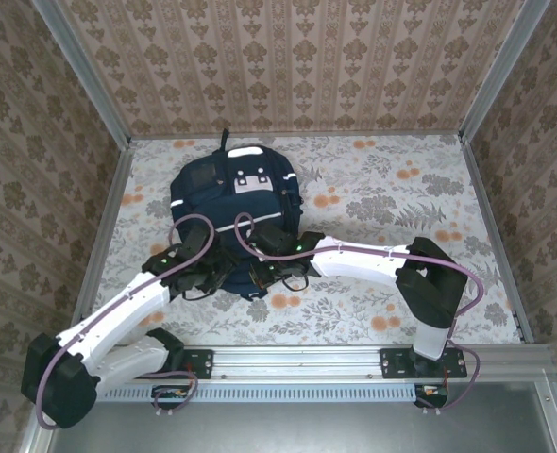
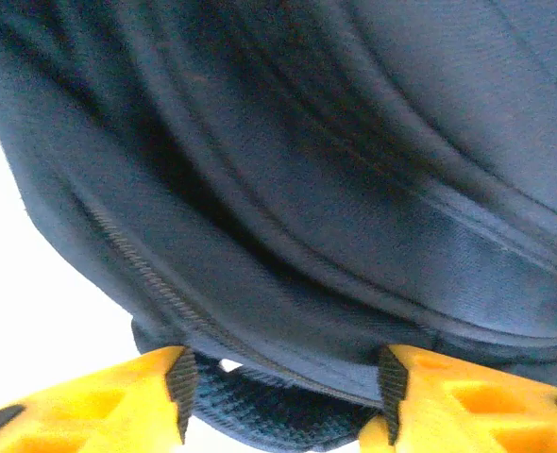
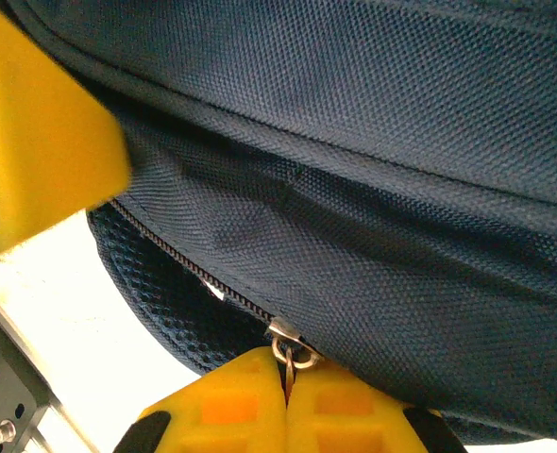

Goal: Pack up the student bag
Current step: Zip the student bag at the center of the table.

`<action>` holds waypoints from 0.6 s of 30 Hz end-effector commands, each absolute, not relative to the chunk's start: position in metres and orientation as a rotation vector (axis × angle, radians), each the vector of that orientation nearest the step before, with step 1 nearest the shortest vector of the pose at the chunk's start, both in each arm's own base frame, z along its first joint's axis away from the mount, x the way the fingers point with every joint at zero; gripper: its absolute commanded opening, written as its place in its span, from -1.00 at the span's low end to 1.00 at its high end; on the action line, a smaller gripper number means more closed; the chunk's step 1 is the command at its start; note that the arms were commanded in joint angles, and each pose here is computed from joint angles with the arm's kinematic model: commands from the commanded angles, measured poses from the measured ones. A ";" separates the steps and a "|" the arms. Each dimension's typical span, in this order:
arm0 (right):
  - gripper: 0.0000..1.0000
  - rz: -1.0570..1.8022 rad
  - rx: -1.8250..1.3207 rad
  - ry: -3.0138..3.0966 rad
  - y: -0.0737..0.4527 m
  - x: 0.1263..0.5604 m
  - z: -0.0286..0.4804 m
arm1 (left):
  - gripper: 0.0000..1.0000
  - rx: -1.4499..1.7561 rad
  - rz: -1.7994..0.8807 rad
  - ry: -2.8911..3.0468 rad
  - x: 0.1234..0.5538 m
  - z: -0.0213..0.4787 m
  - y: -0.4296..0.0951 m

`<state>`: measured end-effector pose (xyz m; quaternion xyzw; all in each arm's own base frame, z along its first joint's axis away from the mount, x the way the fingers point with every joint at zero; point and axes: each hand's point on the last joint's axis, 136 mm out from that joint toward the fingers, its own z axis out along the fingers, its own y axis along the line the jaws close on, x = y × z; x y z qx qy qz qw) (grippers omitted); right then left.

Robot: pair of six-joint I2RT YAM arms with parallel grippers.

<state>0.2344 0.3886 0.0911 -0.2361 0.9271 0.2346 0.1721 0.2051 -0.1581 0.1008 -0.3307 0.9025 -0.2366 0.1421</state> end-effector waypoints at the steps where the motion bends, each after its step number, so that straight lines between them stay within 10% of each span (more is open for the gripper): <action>1: -1.00 0.731 -0.666 2.588 0.396 0.238 0.105 | 0.38 -1.061 -0.731 2.467 0.223 0.109 -0.168; 7: -1.00 0.752 -0.673 2.581 0.396 0.235 0.108 | 0.48 -1.056 -0.622 2.451 0.227 0.087 -0.173; 13: -1.00 0.738 -0.681 2.586 0.393 0.236 0.106 | -1.00 -1.088 -0.444 2.476 0.220 0.072 -0.158; 18: -1.00 0.661 -0.653 2.601 0.374 0.249 0.101 | -1.00 -1.101 -0.325 2.434 0.209 0.086 -0.121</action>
